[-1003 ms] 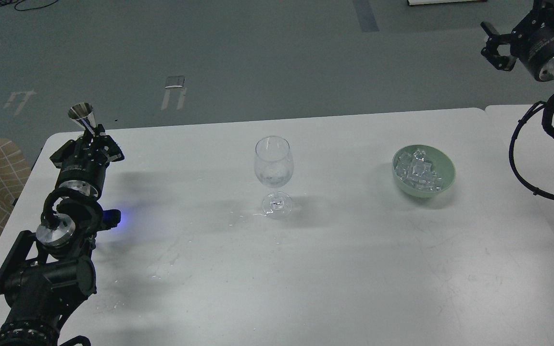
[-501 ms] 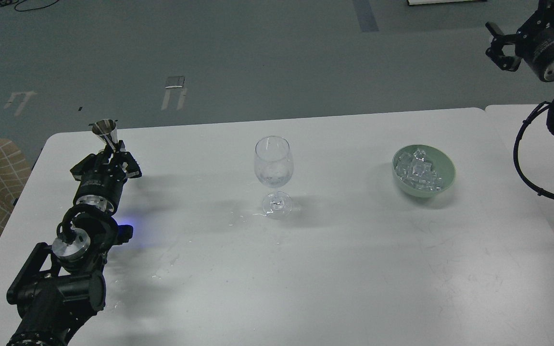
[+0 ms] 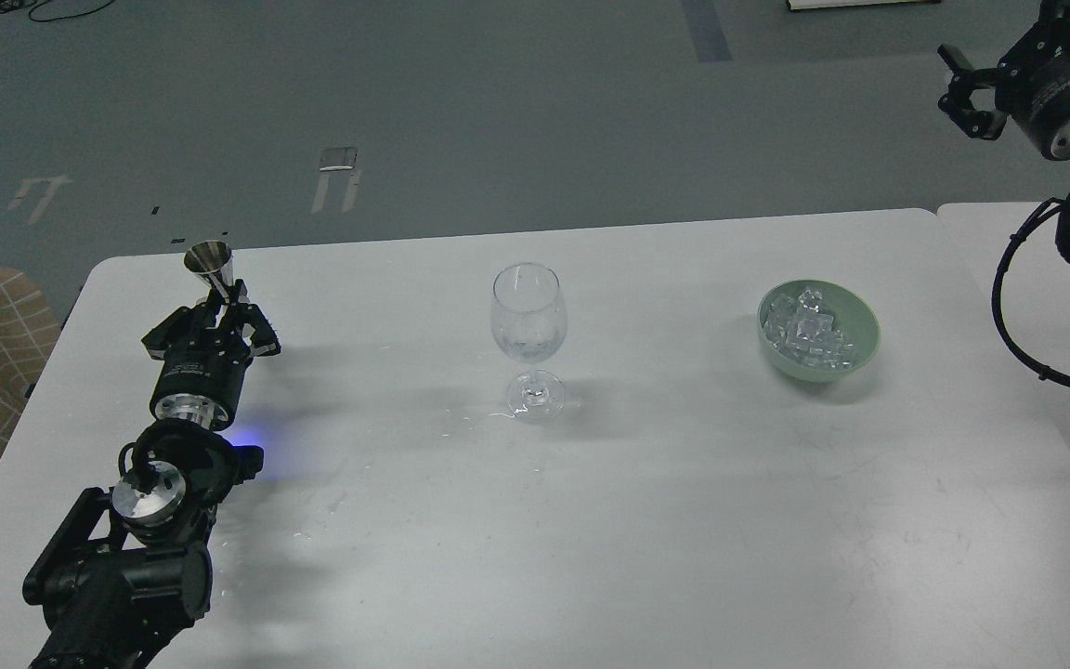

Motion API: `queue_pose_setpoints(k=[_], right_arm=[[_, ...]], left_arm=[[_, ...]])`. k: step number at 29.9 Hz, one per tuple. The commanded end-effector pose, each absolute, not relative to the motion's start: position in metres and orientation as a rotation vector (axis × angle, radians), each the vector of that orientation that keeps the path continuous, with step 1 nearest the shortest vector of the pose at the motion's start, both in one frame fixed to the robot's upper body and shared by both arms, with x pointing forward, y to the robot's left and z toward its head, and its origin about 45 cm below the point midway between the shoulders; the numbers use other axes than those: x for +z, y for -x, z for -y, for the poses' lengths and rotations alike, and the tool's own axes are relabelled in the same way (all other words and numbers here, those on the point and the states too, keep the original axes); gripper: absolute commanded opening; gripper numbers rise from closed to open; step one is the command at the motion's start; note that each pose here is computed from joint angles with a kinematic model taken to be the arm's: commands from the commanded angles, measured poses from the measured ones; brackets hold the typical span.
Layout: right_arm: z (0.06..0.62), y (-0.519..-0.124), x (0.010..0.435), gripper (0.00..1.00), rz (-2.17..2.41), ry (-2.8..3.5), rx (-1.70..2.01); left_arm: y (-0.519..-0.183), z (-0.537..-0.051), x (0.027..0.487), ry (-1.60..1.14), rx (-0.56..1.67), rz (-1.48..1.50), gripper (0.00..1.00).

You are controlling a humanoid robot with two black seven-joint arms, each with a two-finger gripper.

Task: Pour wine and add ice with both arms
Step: 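Set the jigger upright on the table and open the left gripper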

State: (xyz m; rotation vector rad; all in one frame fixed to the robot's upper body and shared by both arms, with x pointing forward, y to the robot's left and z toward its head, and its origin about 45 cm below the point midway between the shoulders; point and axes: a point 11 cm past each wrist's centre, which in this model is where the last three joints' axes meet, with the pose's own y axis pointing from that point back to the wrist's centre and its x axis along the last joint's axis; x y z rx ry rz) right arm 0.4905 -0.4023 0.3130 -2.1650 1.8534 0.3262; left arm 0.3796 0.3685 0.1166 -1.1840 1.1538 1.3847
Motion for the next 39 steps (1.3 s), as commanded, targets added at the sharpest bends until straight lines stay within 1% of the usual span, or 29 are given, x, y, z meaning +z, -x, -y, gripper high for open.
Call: queue_pose_setpoints(k=[1, 3, 8, 15, 25, 27, 28, 29, 39], right_arm=[[0.4016, -0.4906, 0.3126, 1.0, -1.851, 2.164, 0.329], [0.4016, -0.4906, 0.3126, 1.0, -1.851, 2.164, 0.329], [0.4027, -0.4899, 0.3113, 1.0, -1.856, 2.165, 0.33], [0.4001, -0.4902, 0.3095, 1.0, -1.85, 2.166, 0.336], [0.4011, -0.4897, 0.3096, 1.0, -1.851, 2.167, 0.336], [0.4011, -0.4897, 0.3096, 1.0, -1.851, 2.167, 0.336], [0.4011, -0.4897, 0.3096, 1.0, -1.851, 2.167, 0.336], [0.4011, -0.4897, 0.3097, 1.0, -1.851, 2.167, 0.333], [0.4022, -0.4895, 0.3106, 1.0, -1.852, 2.167, 0.332]], left_arm=[[-0.3799, -0.366, 0.1161, 1.179, 1.378, -1.16, 0.04], [-0.3798, -0.3653, 0.1154, 1.178, 1.378, -1.164, 0.05], [-0.3792, -0.3648, 0.1144, 1.177, 1.379, -1.167, 0.14], [-0.3792, -0.3653, 0.1143, 1.18, 1.384, -1.166, 0.16], [-0.3784, -0.3646, 0.1128, 1.177, 1.384, -1.172, 0.27], [-0.3783, -0.3645, 0.1121, 1.174, 1.385, -1.175, 0.35], [-0.3777, -0.3648, 0.1108, 1.171, 1.388, -1.179, 0.45], [-0.3775, -0.365, 0.1103, 1.171, 1.389, -1.179, 0.49], [-0.3773, -0.3622, 0.1098, 1.175, 1.381, -1.181, 0.48]])
